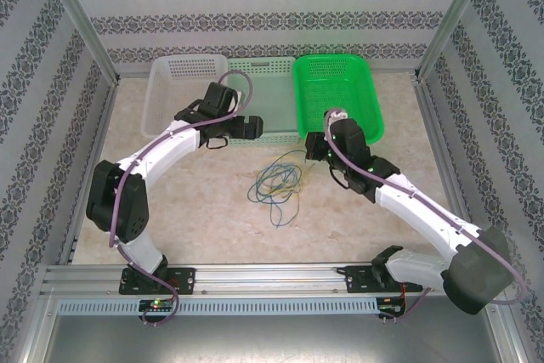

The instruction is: Untangle the cables

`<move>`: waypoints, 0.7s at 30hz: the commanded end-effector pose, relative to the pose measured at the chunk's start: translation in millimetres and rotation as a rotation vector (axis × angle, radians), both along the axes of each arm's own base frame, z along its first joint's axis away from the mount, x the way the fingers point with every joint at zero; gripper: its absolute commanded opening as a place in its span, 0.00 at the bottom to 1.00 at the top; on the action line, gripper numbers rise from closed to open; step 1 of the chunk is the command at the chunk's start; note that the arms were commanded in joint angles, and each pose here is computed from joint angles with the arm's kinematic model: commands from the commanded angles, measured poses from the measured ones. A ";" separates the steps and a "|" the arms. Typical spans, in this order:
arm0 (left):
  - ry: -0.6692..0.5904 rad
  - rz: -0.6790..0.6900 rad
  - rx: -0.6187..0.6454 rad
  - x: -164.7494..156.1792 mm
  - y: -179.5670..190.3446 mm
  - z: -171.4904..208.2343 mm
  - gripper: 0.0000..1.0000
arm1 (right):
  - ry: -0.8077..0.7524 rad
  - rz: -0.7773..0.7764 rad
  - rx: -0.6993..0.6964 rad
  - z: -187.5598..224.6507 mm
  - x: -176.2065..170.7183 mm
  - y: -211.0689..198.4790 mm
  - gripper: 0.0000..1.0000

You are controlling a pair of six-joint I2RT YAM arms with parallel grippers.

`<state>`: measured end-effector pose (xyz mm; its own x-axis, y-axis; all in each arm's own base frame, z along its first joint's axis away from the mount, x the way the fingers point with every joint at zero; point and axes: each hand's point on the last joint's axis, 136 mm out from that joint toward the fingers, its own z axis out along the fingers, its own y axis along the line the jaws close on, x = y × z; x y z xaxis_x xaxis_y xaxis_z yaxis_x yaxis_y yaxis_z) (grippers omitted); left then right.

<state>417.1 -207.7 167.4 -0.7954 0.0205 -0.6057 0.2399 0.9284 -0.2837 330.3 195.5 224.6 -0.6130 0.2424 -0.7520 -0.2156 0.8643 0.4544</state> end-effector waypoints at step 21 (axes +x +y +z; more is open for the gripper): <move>-0.240 -0.492 -0.182 -33.0 -127.1 54.2 0.90 | -0.062 0.278 0.228 91.3 -2.6 43.3 0.00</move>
<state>384.5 -313.3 205.1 -0.6256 0.2217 -0.7480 0.6332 0.7044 -0.3208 330.8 233.0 291.3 -0.6416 0.2121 -0.7372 -0.4167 0.7105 0.5671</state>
